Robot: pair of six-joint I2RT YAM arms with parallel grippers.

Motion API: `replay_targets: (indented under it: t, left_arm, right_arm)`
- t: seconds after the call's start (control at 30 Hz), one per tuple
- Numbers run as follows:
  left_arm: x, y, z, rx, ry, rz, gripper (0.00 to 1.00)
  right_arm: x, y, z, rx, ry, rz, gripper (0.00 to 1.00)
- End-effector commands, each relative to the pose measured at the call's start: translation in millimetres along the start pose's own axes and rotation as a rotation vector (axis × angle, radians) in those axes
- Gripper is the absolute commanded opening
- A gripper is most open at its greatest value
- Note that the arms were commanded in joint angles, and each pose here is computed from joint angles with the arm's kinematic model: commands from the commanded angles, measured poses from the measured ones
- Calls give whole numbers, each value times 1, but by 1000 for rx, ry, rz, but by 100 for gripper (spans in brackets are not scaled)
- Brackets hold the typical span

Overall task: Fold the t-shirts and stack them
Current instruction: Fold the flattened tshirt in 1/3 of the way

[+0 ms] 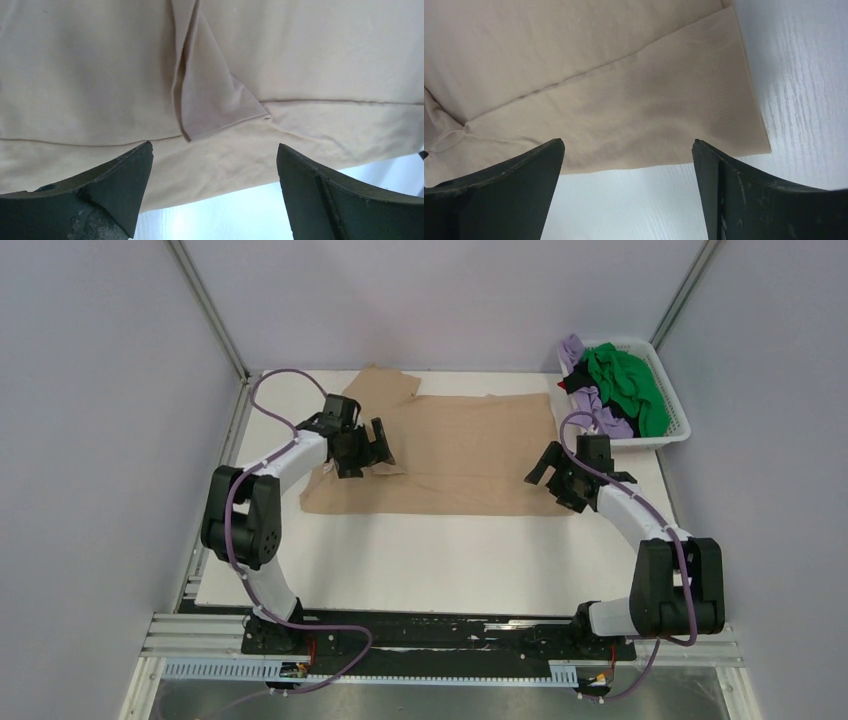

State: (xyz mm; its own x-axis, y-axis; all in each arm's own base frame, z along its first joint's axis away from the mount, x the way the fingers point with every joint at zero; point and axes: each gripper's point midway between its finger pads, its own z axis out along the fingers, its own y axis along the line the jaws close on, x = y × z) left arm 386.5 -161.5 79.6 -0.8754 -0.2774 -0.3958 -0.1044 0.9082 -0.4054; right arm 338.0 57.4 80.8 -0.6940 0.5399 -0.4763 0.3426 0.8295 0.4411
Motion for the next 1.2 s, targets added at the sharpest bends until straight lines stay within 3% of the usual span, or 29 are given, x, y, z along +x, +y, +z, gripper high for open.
replay_targets:
  t: [0.0,0.27,0.47,0.77,0.9,1.17]
  left_arm:
    - [-12,-29,6,144,-20,-61,100]
    - [-17,-39,40,173,33,-71,100]
    - [-61,-92,49,341,-40,-81,100]
    - [-114,-124,58,358,-96,-74,100]
    - [-112,-110,46,273,-98,-30,100]
    - [-94,-64,-9,103,-242,23,100]
  right_arm:
    - [-8,17,-7,-88,-36,-38,100]
    - [-27,16,-19,-53,-117,-32,100]
    - [-35,18,-26,-50,-154,-34,100]
    - [-39,19,-33,-50,-172,-38,100]
    - [-38,30,-34,-100,-149,-69,100]
    - [-20,68,-2,-153,-47,-242,100]
